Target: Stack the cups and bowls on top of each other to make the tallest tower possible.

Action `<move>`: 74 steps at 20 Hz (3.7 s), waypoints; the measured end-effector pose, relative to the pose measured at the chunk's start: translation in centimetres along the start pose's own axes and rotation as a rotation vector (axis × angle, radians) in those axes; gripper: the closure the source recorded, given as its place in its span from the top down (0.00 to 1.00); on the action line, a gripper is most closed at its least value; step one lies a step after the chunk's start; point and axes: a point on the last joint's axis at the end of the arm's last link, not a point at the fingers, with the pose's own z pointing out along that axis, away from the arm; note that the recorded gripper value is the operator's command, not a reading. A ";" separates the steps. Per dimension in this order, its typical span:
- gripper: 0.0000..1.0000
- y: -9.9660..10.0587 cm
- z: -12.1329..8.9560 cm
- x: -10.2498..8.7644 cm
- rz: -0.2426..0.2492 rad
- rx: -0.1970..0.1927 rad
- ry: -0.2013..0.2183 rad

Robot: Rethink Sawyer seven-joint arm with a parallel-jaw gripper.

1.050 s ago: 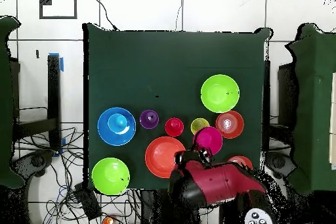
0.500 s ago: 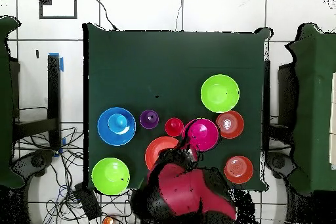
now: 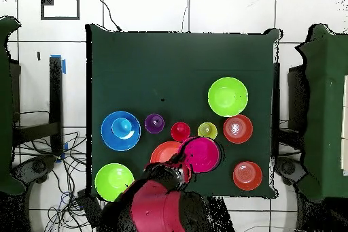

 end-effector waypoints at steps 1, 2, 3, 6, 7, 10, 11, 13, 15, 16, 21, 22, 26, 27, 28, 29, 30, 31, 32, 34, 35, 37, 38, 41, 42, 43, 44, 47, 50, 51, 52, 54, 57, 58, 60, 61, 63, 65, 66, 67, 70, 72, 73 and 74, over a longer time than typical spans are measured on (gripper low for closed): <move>0.00 0.6 -0.4 0.2 0.024 -0.003 0.015; 0.00 1.2 -0.7 0.3 0.042 -0.006 0.025; 0.00 2.2 -1.0 0.5 0.065 -0.011 0.039; 0.00 5.0 -1.4 0.7 0.125 -0.031 0.063; 0.00 5.8 -1.3 0.8 0.135 -0.035 0.069; 0.00 7.5 -1.0 0.9 0.155 -0.042 0.088; 0.00 8.9 -0.3 1.0 0.172 -0.045 0.116; 0.00 9.9 0.5 1.0 0.189 -0.046 0.148; 0.00 10.5 1.0 1.1 0.195 -0.044 0.168; 0.00 11.1 1.4 1.2 0.195 -0.042 0.190; 0.00 13.4 2.2 1.8 0.177 -0.025 0.274; 0.00 13.9 2.3 1.9 0.171 -0.016 0.299; 0.00 14.8 2.2 2.0 0.159 0.010 0.354; 0.00 15.2 2.1 2.0 0.151 0.021 0.371; 0.00 15.4 2.1 2.0 0.146 0.027 0.380; 0.00 15.8 2.1 1.9 0.138 0.035 0.391; 0.00 16.5 2.1 1.7 0.128 0.045 0.403; 0.00 16.9 2.1 1.6 0.123 0.049 0.408; 0.00 17.3 2.1 1.5 0.119 0.052 0.413; 0.00 18.0 2.1 1.3 0.110 0.060 0.421; 0.00 18.3 2.1 1.2 0.106 0.063 0.424; 0.00 19.0 2.2 1.0 0.100 0.070 0.430; 0.00 19.5 2.2 0.7 0.095 0.076 0.436; 0.00 20.8 2.3 0.0 0.094 0.091 0.448; 0.00 21.0 2.3 -0.1 0.095 0.094 0.450; 0.00 21.3 2.4 -0.3 0.097 0.098 0.452; 0.00 21.4 2.4 -0.4 0.098 0.101 0.453; 0.00 22.4 2.6 -1.1 0.117 0.110 0.448; 0.00 22.9 2.8 -1.8 0.139 0.119 0.433; 0.00 23.1 2.7 -2.2 0.150 0.126 0.422; 0.00 23.2 2.7 -2.5 0.157 0.132 0.412; 0.00 23.4 2.5 -3.1 0.171 0.142 0.390; 0.00 23.5 2.2 -4.0 0.194 0.151 0.366; 0.00 23.5 2.0 -4.3 0.206 0.152 0.357; 0.00 23.5 1.6 -4.9 0.228 0.156 0.341; 0.00 23.5 1.4 -5.2 0.240 0.158 0.333; 0.00 23.7 0.8 -5.9 0.272 0.156 0.315; 0.00 23.8 0.5 -6.1 0.290 0.154 0.309; 0.00 23.8 0.3 -6.3 0.299 0.152 0.306; 0.00 23.9 0.2 -6.3 0.305 0.151 0.305; 0.00 24.0 -0.4 -6.5 0.328 0.147 0.297; 0.00 24.1 -0.6 -6.7 0.340 0.140 0.289; 0.00 24.1 -0.6 -6.8 0.348 0.135 0.283; 0.00 24.1 -0.7 -7.0 0.355 0.131 0.277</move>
